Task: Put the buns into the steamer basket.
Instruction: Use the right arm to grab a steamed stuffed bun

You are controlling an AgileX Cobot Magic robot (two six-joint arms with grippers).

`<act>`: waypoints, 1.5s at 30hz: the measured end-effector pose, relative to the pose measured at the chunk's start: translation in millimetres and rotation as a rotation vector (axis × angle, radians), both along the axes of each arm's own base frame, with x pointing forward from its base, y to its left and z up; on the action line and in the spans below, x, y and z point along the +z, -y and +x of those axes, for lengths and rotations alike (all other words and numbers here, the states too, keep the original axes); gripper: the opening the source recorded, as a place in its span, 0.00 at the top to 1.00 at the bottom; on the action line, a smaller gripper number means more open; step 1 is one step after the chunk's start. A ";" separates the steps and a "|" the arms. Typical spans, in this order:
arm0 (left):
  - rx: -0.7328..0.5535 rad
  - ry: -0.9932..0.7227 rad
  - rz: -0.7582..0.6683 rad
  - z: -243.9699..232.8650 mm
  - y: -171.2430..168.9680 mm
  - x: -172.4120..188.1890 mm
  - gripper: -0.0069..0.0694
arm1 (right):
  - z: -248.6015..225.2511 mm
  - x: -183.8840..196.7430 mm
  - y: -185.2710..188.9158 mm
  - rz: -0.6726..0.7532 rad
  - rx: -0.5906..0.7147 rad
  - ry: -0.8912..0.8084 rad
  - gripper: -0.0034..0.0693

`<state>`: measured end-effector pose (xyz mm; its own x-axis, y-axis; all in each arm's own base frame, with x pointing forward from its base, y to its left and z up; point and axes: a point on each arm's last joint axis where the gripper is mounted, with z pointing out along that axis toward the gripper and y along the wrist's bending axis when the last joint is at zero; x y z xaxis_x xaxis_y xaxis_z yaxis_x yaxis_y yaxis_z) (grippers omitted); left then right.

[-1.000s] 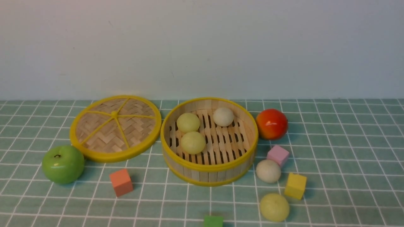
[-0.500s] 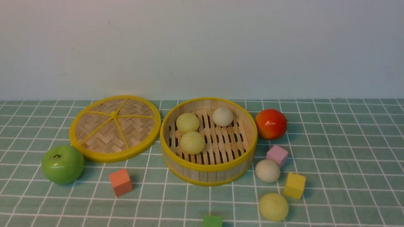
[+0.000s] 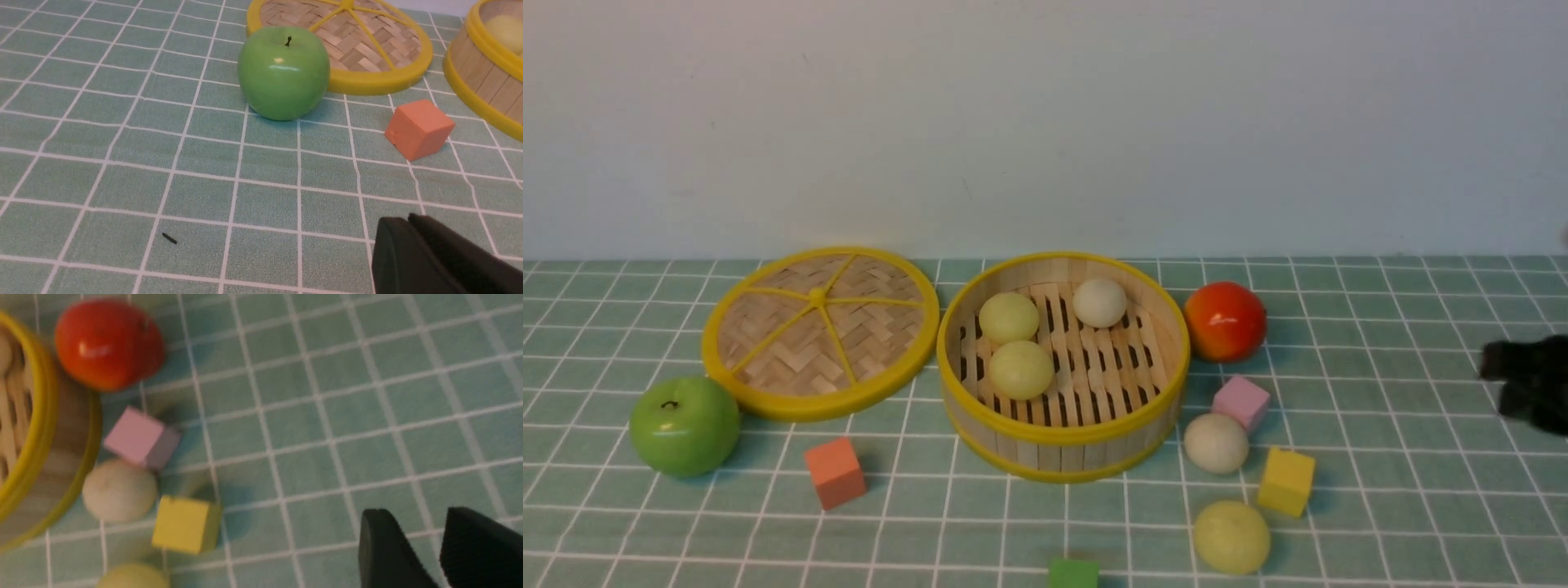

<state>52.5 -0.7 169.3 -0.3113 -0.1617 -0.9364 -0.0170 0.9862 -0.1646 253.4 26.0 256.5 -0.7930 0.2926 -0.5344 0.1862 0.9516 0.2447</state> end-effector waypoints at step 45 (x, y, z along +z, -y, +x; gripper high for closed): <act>0.001 -0.006 0.009 -0.2 -0.4 -0.5 0.83 | 130.8 -74.2 -153.3 -0.130 0.450 -0.443 0.62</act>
<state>52.3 -0.3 168.8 -0.3163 -0.1535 -0.9361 -0.0191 0.9876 -0.1555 384.2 179.3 182.3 -0.9766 -0.1656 -0.1372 -0.1816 0.9768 0.1136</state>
